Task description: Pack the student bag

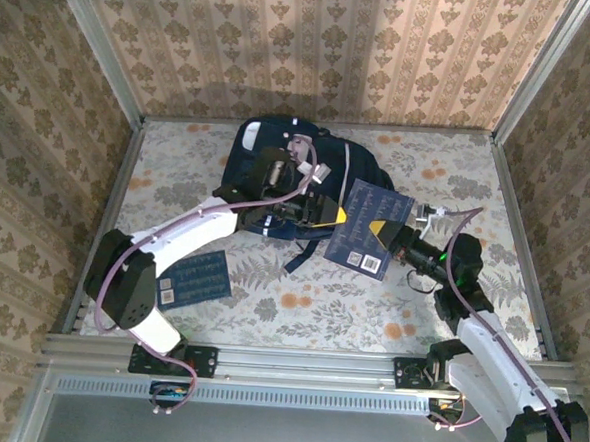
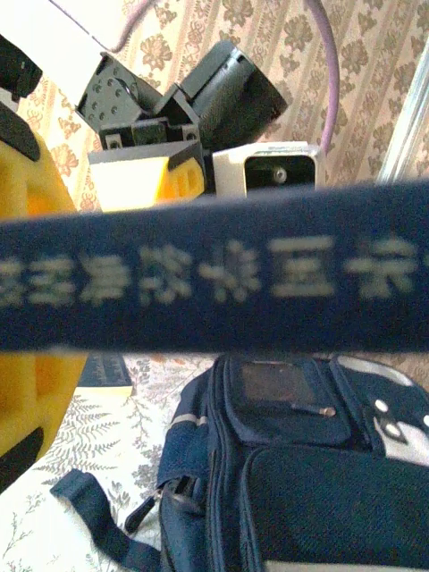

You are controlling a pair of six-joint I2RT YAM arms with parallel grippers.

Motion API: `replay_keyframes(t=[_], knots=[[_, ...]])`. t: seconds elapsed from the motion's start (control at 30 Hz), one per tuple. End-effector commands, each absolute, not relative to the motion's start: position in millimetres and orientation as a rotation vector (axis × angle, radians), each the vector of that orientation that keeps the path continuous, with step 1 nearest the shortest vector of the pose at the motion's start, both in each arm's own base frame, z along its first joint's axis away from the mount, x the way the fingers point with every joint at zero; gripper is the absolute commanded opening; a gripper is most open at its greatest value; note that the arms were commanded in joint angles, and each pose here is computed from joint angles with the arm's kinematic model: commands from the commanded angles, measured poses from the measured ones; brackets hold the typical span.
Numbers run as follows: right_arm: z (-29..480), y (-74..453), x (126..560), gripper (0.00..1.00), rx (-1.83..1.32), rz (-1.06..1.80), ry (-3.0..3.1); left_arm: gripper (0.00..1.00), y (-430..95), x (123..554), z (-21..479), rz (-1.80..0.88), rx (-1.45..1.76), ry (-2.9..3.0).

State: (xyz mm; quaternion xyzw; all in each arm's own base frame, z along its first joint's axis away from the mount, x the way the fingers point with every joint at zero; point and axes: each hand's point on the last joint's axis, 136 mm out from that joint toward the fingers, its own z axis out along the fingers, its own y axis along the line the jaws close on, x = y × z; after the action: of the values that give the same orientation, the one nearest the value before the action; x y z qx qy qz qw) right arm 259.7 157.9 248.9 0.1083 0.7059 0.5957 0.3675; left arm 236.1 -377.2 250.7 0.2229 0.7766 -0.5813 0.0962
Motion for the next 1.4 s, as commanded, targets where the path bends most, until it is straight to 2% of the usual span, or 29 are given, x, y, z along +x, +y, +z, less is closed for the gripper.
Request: replay_keyframes(t=[0.0, 0.1, 0.23, 0.47, 0.63, 0.73, 0.97, 1.17, 1.27, 1.3, 1.33, 1.37], knots=[[272, 159, 254, 0.0, 0.179, 1.492, 1.768, 0.56, -358, 240, 258, -1.681, 0.637, 2.287], [282, 163, 248, 0.0, 0.104, 1.497, 1.747, 0.65, -352, 238, 262, -1.727, 0.656, 2.26], [300, 171, 240, 0.0, 0.01, 1.557, 1.705, 0.7, -357, 218, 283, -1.829, 0.791, 2.175], [324, 187, 226, 0.0, -0.125, 1.618, 1.673, 0.73, -355, 202, 300, -1.859, 0.913, 2.094], [329, 199, 219, 0.0, -0.189, 1.648, 1.675, 0.7, -358, 192, 313, -1.926, 0.981, 2.003], [329, 203, 217, 0.0, -0.211, 1.652, 1.679, 0.6, -358, 188, 319, -1.958, 1.019, 1.95], [330, 205, 216, 0.0, -0.223, 1.652, 1.682, 0.25, -358, 176, 332, -2.03, 1.08, 1.846], [326, 205, 219, 0.0, -0.223, 1.637, 1.695, 0.02, -357, 163, 348, -2.061, 1.133, 1.747], [322, 204, 223, 0.0, -0.204, 1.608, 1.709, 0.0, -354, 171, 352, -2.037, 1.094, 1.746], [320, 202, 226, 0.03, -0.185, 1.587, 1.717, 0.0, -353, 176, 352, -2.026, 1.068, 1.753], [318, 200, 228, 0.2, -0.165, 1.562, 1.724, 0.0, -352, 181, 352, -2.013, 1.035, 1.76], [316, 197, 231, 0.41, -0.139, 1.535, 1.725, 0.0, -350, 189, 352, -1.998, 0.988, 1.772]])
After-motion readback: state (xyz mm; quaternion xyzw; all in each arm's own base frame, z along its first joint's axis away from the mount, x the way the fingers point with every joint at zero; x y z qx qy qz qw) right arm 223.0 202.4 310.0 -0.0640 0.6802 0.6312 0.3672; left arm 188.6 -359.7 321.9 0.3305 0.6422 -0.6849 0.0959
